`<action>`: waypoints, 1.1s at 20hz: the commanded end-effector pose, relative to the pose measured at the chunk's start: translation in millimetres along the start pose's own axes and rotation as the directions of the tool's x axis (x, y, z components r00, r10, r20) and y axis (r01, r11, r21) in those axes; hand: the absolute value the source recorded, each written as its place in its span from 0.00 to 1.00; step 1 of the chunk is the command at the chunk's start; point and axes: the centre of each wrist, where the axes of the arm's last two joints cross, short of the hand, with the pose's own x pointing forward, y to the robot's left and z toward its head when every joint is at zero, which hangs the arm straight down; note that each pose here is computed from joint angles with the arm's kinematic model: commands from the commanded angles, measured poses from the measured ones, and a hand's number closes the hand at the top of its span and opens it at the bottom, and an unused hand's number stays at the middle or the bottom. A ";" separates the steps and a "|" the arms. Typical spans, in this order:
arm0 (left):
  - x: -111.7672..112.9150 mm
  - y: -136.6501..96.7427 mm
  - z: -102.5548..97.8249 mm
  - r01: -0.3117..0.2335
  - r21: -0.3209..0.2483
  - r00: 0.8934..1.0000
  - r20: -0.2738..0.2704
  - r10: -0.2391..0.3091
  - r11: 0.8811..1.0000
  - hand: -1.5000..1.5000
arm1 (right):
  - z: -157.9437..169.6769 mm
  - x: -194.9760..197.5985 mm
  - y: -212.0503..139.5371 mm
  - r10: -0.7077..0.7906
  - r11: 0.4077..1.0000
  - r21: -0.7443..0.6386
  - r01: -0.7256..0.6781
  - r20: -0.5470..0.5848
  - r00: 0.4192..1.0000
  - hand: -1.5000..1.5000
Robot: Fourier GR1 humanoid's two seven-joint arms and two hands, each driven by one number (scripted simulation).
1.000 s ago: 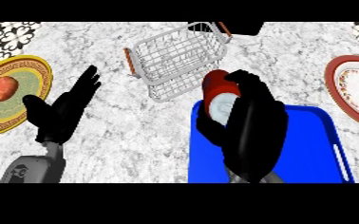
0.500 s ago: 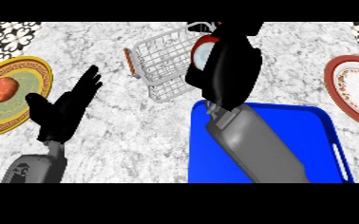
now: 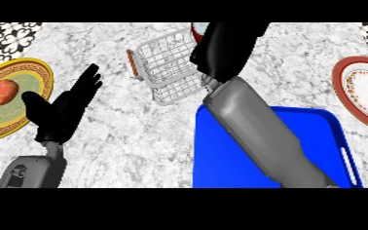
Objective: Pick the can from the tray and place it in the tiered basket
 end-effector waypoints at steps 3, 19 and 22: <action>-8.0 1.6 0.5 0.011 0.012 1.000 -0.002 -0.011 1.000 0.50 | -10.2 20.5 1.6 -0.165 0.986 -0.053 0.157 -0.205 0.965 0.00; -10.5 8.9 10.5 0.002 0.039 1.000 -0.024 -0.001 0.999 0.50 | -50.0 9.8 -54.1 -0.690 0.709 -0.358 0.607 -0.175 0.703 0.00; -27.9 7.3 17.0 -0.031 0.049 0.998 -0.048 0.033 0.998 0.50 | -46.9 -2.1 -62.7 -0.718 0.664 -0.431 0.611 -0.138 0.682 0.00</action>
